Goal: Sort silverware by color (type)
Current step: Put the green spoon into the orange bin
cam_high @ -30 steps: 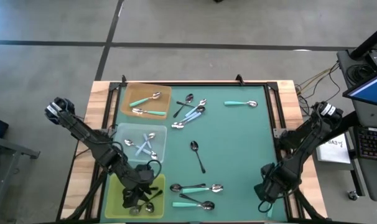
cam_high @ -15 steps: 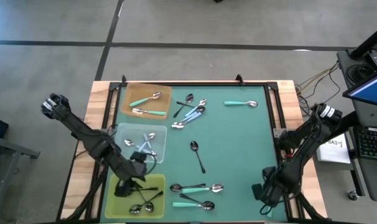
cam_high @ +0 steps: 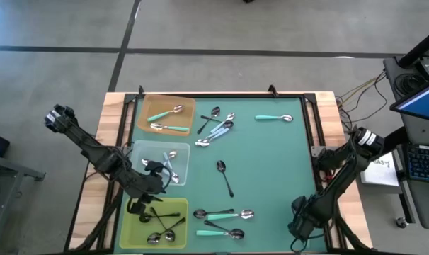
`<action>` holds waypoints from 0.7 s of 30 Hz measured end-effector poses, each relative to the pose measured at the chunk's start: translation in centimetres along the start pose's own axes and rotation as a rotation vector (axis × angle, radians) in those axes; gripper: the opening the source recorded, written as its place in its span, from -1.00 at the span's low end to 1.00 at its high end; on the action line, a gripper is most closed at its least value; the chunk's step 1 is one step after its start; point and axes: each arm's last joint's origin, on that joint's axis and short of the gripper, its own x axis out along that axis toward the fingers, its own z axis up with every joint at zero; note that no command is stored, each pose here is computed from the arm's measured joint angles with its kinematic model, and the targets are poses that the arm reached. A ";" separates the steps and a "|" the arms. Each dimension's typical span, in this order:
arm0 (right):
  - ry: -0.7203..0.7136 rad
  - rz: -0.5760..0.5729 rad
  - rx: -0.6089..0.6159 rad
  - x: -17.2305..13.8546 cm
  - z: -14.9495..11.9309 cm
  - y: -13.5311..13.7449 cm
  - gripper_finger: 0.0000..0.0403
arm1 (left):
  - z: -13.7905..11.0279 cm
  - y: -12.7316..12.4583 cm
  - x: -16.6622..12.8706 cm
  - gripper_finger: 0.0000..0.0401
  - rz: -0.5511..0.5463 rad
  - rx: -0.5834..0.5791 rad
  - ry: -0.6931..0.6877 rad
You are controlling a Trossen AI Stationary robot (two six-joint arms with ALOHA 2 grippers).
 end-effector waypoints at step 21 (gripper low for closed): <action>-0.074 -0.015 -1.309 0.6 -0.7 -0.3 -0.53 | 1.9 -0.6 3.8 -0.40 0.049 -0.189 -0.092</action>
